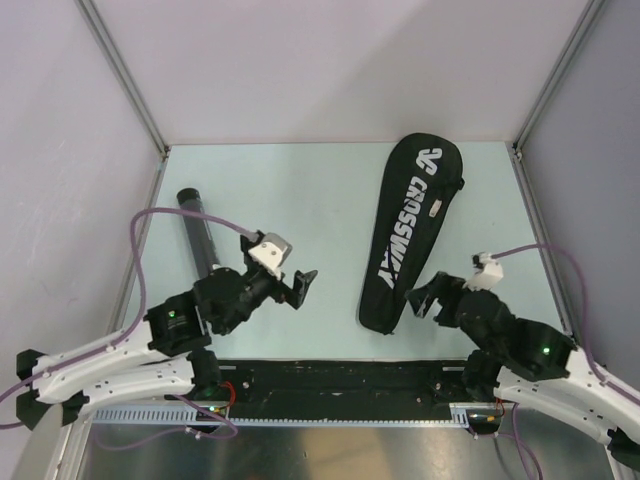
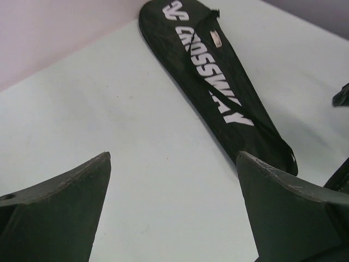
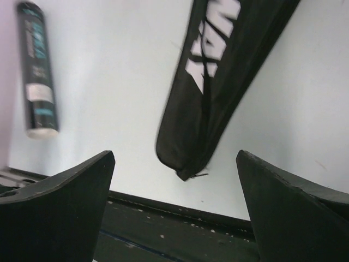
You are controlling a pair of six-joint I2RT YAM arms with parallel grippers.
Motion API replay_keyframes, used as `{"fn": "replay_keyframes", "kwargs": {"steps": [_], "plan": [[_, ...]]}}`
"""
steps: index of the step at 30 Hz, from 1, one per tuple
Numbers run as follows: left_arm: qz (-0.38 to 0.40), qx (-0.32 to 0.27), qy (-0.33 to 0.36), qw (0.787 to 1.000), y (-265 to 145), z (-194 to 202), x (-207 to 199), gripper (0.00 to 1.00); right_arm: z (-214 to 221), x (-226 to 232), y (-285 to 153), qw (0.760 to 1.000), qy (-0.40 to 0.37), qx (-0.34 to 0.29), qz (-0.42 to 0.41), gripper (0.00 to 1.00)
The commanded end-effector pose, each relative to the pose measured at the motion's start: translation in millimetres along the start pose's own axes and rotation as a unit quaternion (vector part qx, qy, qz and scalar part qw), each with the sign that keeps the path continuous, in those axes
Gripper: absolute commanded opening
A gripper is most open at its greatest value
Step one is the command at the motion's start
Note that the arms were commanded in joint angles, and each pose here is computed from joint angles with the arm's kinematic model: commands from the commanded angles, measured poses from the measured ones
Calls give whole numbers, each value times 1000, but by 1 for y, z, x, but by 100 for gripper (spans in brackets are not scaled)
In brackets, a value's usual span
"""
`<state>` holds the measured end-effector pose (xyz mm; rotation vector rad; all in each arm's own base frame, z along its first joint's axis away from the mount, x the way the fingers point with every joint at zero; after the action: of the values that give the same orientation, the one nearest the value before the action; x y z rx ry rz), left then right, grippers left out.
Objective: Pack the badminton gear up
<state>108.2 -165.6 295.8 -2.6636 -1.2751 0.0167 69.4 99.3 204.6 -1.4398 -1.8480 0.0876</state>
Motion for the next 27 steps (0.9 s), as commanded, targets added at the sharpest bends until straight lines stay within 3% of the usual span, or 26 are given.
{"fn": "replay_keyframes", "kwargs": {"steps": [1, 8, 15, 27], "plan": [[-31, -49, -35, 998, -19, -21, 15, 100, -53, 14, -33, 996, -3, -91, 14, 99], [-30, -97, -108, 989, -45, -29, 25, 100, -97, 34, -65, 985, -59, -155, -38, 100], [-63, -119, -149, 980, -56, -28, 35, 100, -100, 28, -79, 982, -42, -169, -73, 99], [-88, -114, -136, 980, -55, -25, 38, 100, -97, 25, -78, 982, -29, -170, -73, 100]]}}
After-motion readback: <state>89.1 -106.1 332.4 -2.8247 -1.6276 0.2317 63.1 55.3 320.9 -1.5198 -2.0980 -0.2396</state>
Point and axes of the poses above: each gripper's point midway between its finger pads, its own y axis out along the fingers, its own x axis along the line the jaws close on, z = x × y, the point moved 10 cm from there along -y, back along the fingers
